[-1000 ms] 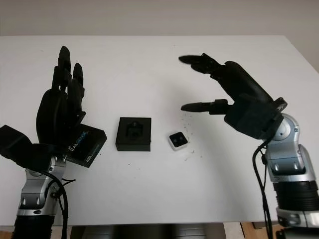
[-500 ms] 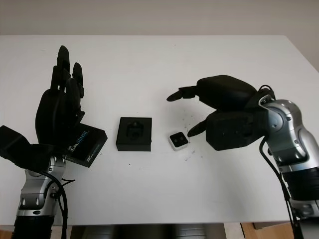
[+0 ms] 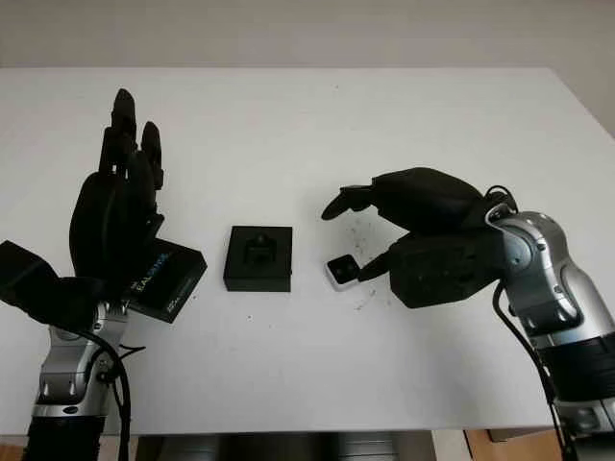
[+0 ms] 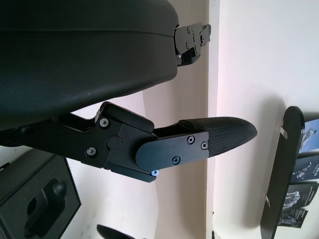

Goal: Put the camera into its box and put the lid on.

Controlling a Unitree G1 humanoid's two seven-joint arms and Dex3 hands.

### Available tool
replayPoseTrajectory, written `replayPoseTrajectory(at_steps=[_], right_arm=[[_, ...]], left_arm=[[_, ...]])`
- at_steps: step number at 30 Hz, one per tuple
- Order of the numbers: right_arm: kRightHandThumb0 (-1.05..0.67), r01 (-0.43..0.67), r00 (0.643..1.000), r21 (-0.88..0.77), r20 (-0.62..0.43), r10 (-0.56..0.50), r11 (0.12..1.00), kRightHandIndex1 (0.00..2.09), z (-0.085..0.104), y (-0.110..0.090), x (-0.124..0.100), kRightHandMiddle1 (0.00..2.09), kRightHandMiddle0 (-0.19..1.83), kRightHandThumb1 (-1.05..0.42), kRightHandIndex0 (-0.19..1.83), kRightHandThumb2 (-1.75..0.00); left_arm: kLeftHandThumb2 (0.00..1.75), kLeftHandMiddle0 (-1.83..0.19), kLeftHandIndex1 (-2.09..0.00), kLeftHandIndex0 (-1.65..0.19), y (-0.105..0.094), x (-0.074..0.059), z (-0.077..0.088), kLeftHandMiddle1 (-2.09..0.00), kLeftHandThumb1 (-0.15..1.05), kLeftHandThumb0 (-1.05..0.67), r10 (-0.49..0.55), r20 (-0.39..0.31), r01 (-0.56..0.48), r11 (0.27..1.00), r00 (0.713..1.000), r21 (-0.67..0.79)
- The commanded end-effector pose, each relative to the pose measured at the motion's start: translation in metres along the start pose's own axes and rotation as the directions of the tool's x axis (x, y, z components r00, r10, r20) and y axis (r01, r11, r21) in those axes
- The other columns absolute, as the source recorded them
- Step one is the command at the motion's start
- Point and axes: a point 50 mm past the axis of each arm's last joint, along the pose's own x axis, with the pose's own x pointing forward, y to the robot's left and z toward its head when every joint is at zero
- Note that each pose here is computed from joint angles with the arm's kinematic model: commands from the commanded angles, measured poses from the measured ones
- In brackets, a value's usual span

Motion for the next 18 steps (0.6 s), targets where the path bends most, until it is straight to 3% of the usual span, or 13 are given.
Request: replayPoseTrajectory(at_steps=[1, 4, 9, 18], right_arm=[[-0.63, 0.006, 1.000, -0.004, 0.006, -0.006, 1.000, 0.94, 0.004, 0.003, -0.002, 0.83, 0.17, -0.85, 0.12, -0.05], [-0.62, 0.020, 1.000, -0.015, 0.015, -0.020, 1.000, 0.88, 0.004, 0.008, -0.005, 0.95, 0.12, -0.84, 0.07, -0.05], [-0.62, 0.035, 0.999, -0.042, 0.004, -0.035, 0.999, 0.49, 0.007, 0.016, -0.006, 1.28, -0.09, -0.86, 0.09, -0.06], [-0.66, 0.084, 0.996, -0.099, 0.026, -0.081, 0.992, 0.33, 0.006, 0.026, -0.007, 1.34, -0.11, -0.87, 0.15, -0.05]], left_arm=[[0.59, 0.19, 0.00, 0.19, 0.000, -0.001, 0.004, 0.00, 1.05, -0.79, -0.002, 0.015, 0.002, 1.000, 1.000, -0.007], [0.59, 0.19, 0.00, 0.19, -0.001, 0.000, 0.004, 0.00, 1.05, -0.79, -0.003, 0.018, 0.003, 1.000, 1.000, 0.002], [0.61, 0.19, 0.00, 0.19, -0.001, -0.001, 0.004, 0.00, 1.05, -0.79, -0.004, 0.019, 0.004, 1.000, 1.000, 0.013], [0.62, 0.19, 0.00, 0.19, 0.000, -0.003, 0.003, 0.00, 1.05, -0.78, -0.001, 0.017, 0.001, 1.000, 1.000, 0.012]])
